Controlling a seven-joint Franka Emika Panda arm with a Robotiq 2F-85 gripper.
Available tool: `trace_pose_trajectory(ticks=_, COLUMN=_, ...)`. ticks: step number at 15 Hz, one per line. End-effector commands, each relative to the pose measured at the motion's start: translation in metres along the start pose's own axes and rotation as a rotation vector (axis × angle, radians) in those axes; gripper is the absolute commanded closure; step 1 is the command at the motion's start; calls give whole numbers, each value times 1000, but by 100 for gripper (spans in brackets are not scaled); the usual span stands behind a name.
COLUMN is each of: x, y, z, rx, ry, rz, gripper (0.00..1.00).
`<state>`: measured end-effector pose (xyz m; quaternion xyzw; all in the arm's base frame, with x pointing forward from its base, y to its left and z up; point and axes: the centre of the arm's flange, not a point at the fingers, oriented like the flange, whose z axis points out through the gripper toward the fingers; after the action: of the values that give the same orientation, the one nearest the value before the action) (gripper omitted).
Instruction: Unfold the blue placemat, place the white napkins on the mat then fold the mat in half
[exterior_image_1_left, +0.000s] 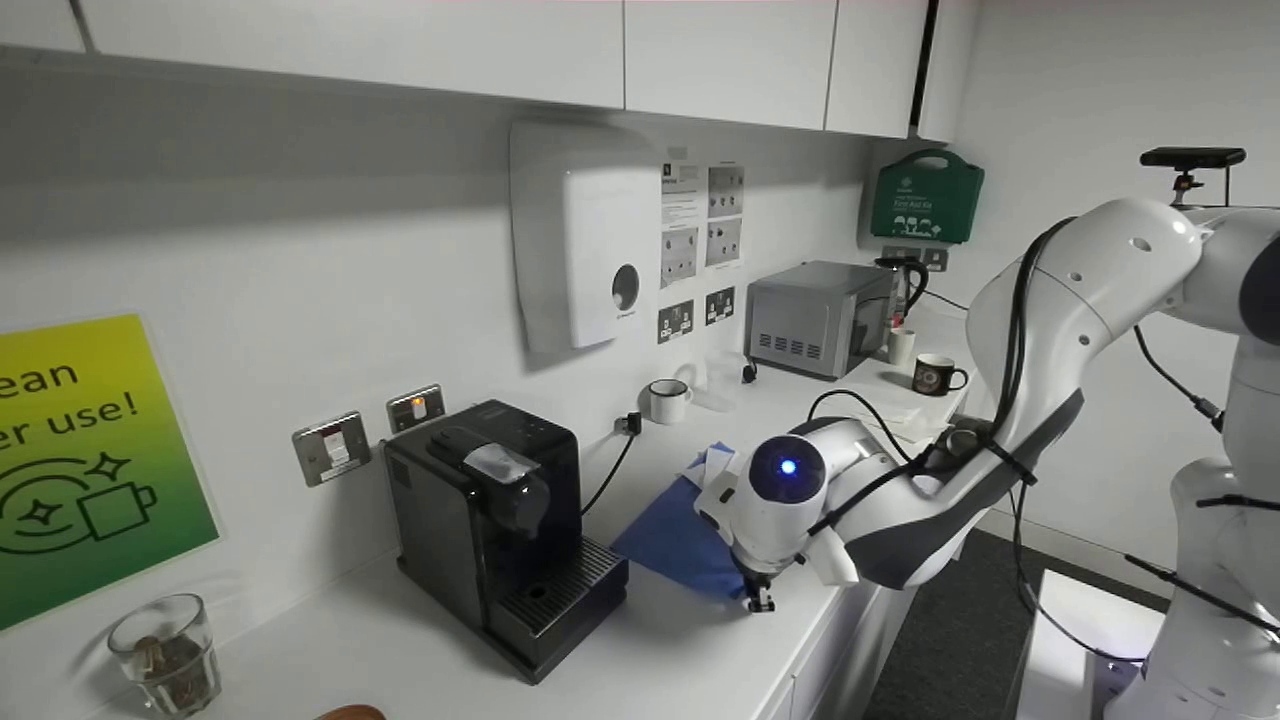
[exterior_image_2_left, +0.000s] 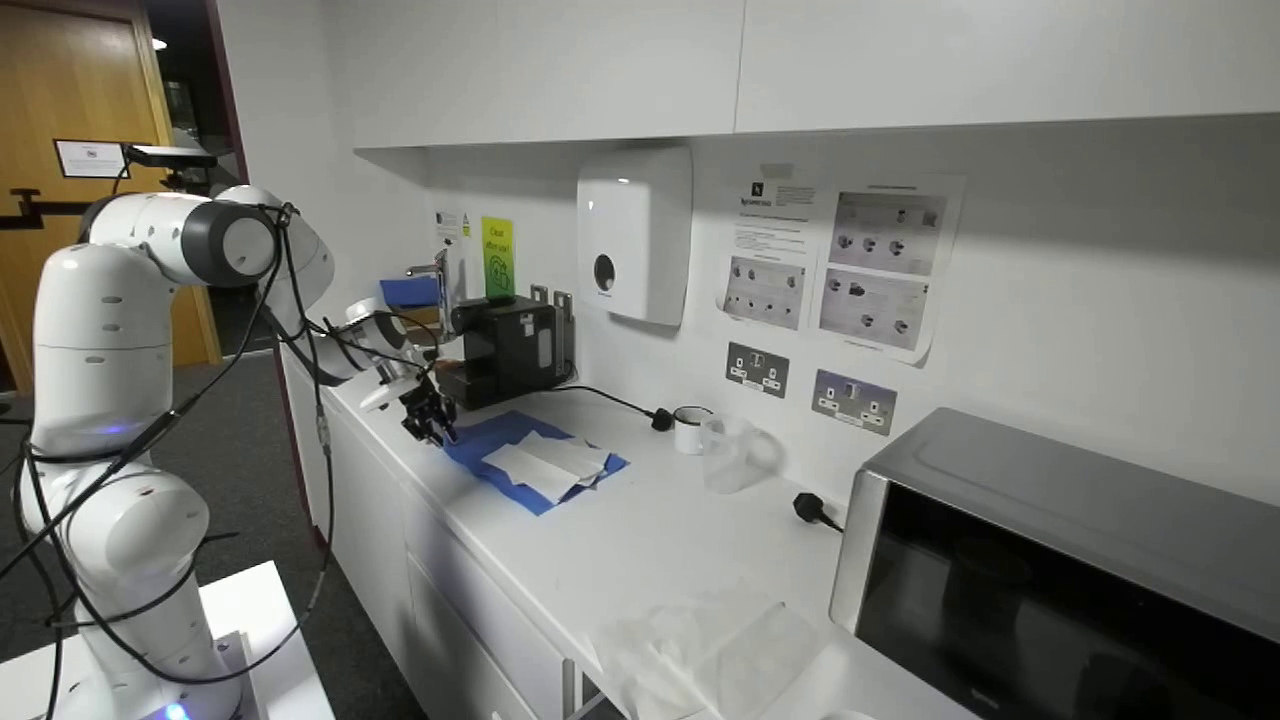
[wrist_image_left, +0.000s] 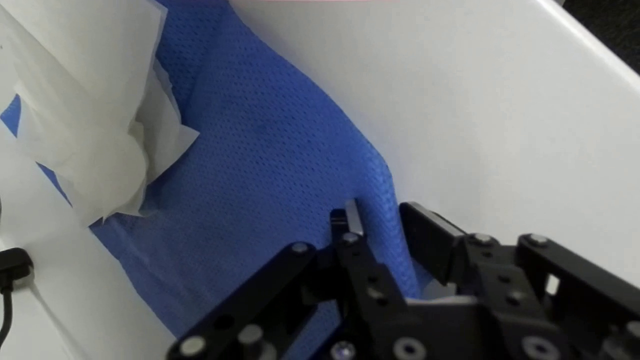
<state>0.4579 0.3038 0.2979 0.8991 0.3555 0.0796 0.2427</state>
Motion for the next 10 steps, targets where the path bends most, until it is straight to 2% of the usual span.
trace_pose_trajectory(ticks=1, x=-9, y=9, z=3, rx=19, ry=27, rz=-15, gripper=99)
trace_pose_trajectory(ticks=6, x=-16, y=19, z=-6, rx=88, ry=15, rz=114, gripper=100)
trace_pose_trajectory(ticks=10, x=-30, y=22, z=-25, rx=92, ry=20, rz=229, gripper=100)
